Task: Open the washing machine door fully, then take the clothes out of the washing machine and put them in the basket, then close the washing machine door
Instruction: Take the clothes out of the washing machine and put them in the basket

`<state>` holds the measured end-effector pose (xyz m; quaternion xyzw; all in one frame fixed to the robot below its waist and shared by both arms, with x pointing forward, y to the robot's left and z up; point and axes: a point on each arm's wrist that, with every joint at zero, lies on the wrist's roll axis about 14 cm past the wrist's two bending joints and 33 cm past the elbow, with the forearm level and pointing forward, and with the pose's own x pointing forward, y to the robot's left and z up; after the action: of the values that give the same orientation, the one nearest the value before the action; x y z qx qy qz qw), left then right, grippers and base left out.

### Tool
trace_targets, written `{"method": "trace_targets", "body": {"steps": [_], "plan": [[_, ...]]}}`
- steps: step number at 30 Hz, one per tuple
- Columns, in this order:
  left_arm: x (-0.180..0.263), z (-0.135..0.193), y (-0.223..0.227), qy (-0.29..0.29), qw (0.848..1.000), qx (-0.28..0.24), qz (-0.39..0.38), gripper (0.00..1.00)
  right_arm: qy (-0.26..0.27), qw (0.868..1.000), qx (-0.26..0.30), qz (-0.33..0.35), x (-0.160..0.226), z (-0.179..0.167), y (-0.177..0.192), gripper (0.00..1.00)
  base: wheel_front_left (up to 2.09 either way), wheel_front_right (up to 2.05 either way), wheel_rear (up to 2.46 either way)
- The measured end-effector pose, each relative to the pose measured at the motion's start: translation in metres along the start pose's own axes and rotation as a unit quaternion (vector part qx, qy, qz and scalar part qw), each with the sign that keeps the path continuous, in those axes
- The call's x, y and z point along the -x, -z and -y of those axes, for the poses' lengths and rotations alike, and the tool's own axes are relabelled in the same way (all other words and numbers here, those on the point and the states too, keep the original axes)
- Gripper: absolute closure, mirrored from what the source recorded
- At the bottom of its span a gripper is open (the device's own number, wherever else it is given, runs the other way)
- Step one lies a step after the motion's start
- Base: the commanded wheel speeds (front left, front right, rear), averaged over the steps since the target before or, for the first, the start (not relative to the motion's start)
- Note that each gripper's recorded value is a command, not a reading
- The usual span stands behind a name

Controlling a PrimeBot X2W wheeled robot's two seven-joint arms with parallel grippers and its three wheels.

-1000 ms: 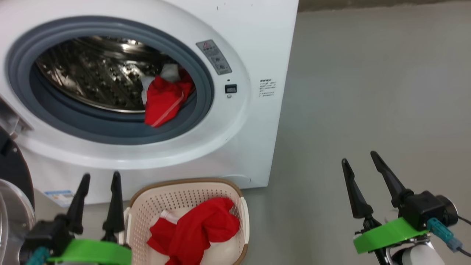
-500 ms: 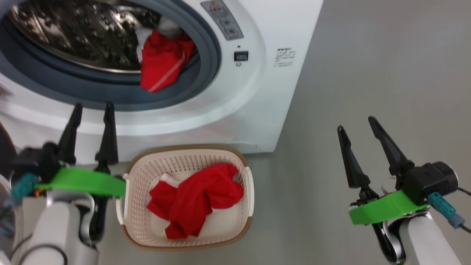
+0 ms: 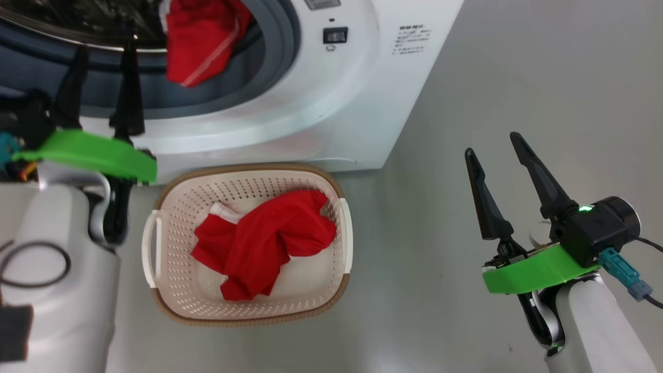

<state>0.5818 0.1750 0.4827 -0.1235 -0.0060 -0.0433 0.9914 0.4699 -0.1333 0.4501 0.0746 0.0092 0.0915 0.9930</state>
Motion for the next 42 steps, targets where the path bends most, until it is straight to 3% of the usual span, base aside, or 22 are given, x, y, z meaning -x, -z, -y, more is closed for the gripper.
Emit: {"method": "trace_targets", "body": {"steps": [7, 18, 27, 32, 42], "plan": [[-0.038, 0.012, 0.011, 0.019, 0.999, 0.014, -0.026, 0.00, 0.009, 1.000, 0.002, -0.014, -0.004, 0.009, 0.013, 0.00, 0.00, 0.00, 0.00], [-0.059, 0.040, 0.057, 0.045, 0.985, 0.081, -0.146, 0.00, 0.024, 0.999, 0.010, -0.025, 0.001, 0.022, 0.019, 0.00, 0.00, 0.00, 0.00], [-0.059, 0.038, 0.096, 0.049, 0.966, 0.035, -0.252, 0.00, 0.032, 0.999, 0.009, -0.031, 0.005, 0.028, 0.023, 0.00, 0.00, 0.00, 0.00], [-0.059, 0.045, 0.110, 0.055, 0.958, 0.044, -0.278, 0.00, 0.028, 0.999, 0.005, -0.029, 0.003, 0.026, 0.022, 0.00, 0.00, 0.00, 0.00], [-0.066, 0.031, 0.132, 0.041, 0.952, 0.007, -0.305, 0.00, 0.043, 0.998, -0.006, -0.037, 0.006, 0.036, 0.029, 0.00, 0.00, 0.00, 0.00]]}}
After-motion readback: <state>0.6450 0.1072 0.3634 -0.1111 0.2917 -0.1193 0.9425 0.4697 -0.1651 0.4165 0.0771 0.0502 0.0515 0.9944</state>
